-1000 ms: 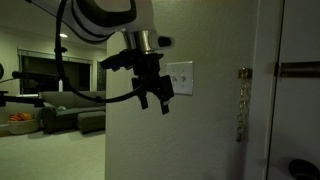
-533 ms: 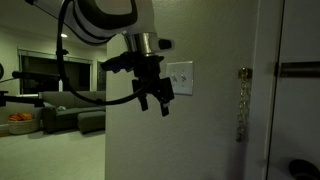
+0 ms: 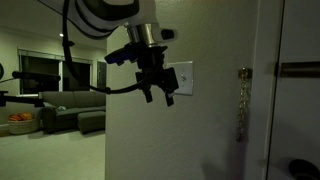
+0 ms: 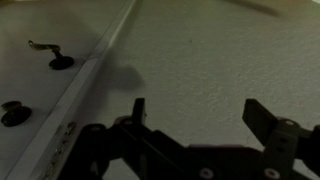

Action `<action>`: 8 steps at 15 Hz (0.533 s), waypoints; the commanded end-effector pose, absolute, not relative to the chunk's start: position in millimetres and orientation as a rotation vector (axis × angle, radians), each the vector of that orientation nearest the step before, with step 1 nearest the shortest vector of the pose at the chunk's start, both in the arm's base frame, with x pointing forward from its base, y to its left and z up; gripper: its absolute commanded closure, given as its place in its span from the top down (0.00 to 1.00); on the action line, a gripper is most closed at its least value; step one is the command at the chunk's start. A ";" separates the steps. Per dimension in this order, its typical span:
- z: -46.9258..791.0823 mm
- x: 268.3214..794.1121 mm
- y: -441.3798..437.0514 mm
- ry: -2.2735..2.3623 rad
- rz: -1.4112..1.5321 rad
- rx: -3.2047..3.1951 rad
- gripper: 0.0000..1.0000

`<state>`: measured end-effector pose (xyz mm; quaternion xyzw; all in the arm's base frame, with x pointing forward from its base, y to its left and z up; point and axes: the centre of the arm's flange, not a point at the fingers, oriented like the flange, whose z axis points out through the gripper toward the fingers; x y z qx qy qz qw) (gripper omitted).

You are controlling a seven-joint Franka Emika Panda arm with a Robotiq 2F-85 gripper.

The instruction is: Turn off the right light switch

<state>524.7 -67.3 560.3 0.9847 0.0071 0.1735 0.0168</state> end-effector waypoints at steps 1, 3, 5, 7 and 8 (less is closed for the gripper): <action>589.6 539.6 -70.5 0.013 0.659 3.010 1.00; 605.1 545.5 -70.9 0.012 0.728 2.988 1.00; 620.2 550.7 -71.2 0.004 0.792 2.972 0.72; 634.5 555.3 -70.5 0.010 0.856 2.952 0.60; 639.8 557.6 -70.0 0.009 0.882 2.945 0.53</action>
